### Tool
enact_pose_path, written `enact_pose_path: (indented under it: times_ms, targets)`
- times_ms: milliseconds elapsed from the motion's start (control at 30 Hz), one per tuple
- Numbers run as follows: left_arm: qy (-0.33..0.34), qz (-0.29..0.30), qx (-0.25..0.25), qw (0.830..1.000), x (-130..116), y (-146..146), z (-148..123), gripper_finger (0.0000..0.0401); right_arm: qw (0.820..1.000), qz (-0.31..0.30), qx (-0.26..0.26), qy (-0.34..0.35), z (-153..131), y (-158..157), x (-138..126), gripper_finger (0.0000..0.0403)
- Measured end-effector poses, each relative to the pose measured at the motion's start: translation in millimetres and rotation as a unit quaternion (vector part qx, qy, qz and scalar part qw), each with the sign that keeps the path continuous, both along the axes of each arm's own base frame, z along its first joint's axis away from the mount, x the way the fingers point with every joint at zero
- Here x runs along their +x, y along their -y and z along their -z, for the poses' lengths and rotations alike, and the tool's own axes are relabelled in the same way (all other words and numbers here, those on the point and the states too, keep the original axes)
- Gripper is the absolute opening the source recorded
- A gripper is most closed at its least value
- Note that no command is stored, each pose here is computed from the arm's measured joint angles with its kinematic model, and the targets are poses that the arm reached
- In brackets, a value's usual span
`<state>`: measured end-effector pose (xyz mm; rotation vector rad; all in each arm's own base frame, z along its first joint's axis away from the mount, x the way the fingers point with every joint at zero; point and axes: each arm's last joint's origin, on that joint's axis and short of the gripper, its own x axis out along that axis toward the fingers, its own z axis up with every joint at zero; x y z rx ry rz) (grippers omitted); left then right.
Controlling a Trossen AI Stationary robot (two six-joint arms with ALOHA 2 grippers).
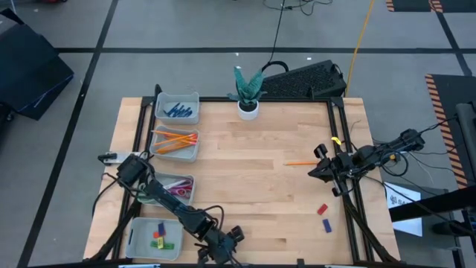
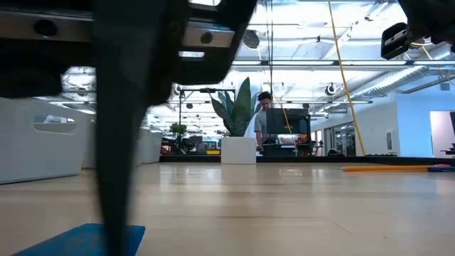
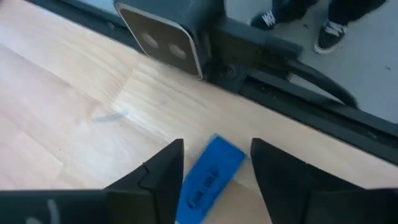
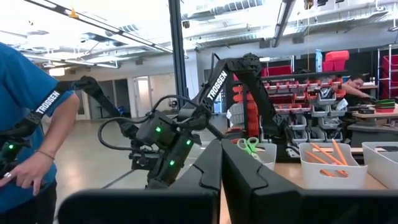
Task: Sort crayons/erasers/pens/pencils in bins
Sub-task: Put the blue eraser into the bottom
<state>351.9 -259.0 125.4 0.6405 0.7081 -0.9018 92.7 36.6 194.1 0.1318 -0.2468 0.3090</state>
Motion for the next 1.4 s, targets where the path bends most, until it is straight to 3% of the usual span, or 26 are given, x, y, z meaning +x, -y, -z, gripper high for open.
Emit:
enact_pose_path:
  times_ms: [233, 667, 1133, 1400]
  targets:
    - [-0.019, -0.006, 0.015, 1.0, 3, 1, -23, 0.0171, 1.0, 0.0, -0.001, -0.002, 0, 0, 0, 0.0002]
    - [-0.005, -0.035, 0.01, 0.999, 7, 1, -33, 0.017, 1.0, 0.0, 0.0, -0.001, 0, 0, 0, 0.0002]
    - [0.028, 0.039, 0.061, 0.997, 12, -4, -18, 0.0172, 1.0, 0.0, 0.0, -0.001, 0, 0, 0, 0.0002]
    - [0.002, 0.082, 0.069, 0.994, 15, -15, -10, 0.0207, 1.0, 0.0, -0.002, -0.004, 1, 0, 1, 0.0002]
